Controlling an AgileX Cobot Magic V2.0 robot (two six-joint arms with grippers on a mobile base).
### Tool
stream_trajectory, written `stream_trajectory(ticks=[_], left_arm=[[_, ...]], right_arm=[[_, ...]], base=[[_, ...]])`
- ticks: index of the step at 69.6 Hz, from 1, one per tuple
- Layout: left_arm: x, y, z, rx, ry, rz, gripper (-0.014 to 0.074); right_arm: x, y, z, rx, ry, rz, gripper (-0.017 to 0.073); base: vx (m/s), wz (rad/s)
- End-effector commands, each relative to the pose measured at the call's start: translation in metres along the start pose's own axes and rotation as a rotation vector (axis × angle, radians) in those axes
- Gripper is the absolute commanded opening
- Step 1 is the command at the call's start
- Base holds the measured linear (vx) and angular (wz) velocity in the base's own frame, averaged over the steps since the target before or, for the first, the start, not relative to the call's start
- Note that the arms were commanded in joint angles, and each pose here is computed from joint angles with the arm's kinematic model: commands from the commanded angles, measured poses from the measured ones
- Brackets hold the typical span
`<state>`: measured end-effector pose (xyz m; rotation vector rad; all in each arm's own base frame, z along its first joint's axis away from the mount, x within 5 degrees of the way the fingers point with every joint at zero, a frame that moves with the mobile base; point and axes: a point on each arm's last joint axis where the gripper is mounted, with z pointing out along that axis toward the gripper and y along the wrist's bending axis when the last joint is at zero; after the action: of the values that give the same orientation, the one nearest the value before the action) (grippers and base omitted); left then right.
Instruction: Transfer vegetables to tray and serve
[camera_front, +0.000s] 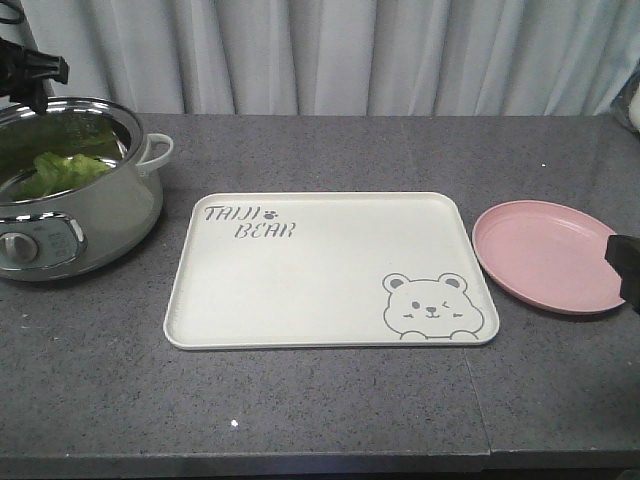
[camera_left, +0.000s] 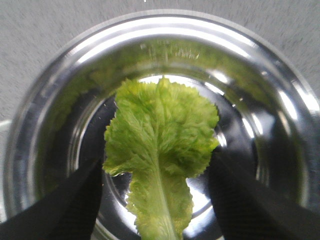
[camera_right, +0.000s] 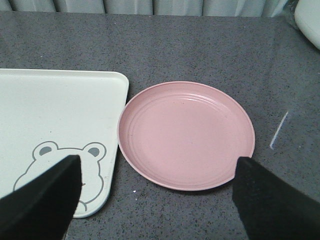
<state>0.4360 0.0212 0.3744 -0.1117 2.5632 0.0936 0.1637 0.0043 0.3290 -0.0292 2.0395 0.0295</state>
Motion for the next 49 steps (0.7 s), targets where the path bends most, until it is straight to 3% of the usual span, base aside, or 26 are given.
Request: stream_trajectory(ticks=[1, 20, 49], left_arm=[[-0.006, 0.002, -0.014, -0.002, -0.052, -0.018, 0.0455], [-0.003, -0.001, 0.031, 0.027, 0.039, -0.033, 0.0455], [0.003, -0.004, 0.066, 0.034, 0.11, -0.033, 0.0455]], right_arm=[[-0.016, -0.001, -0.006, 0.012, -0.098, -0.017, 0.0594], [-0.016, -0.001, -0.006, 0.012, -0.098, -0.016, 0.0594], [-0.015, -0.001, -0.005, 0.01, -0.081, -0.013, 0.0594]], base=[[0.0, 0.0], [0.0, 0.0], [0.0, 0.0]])
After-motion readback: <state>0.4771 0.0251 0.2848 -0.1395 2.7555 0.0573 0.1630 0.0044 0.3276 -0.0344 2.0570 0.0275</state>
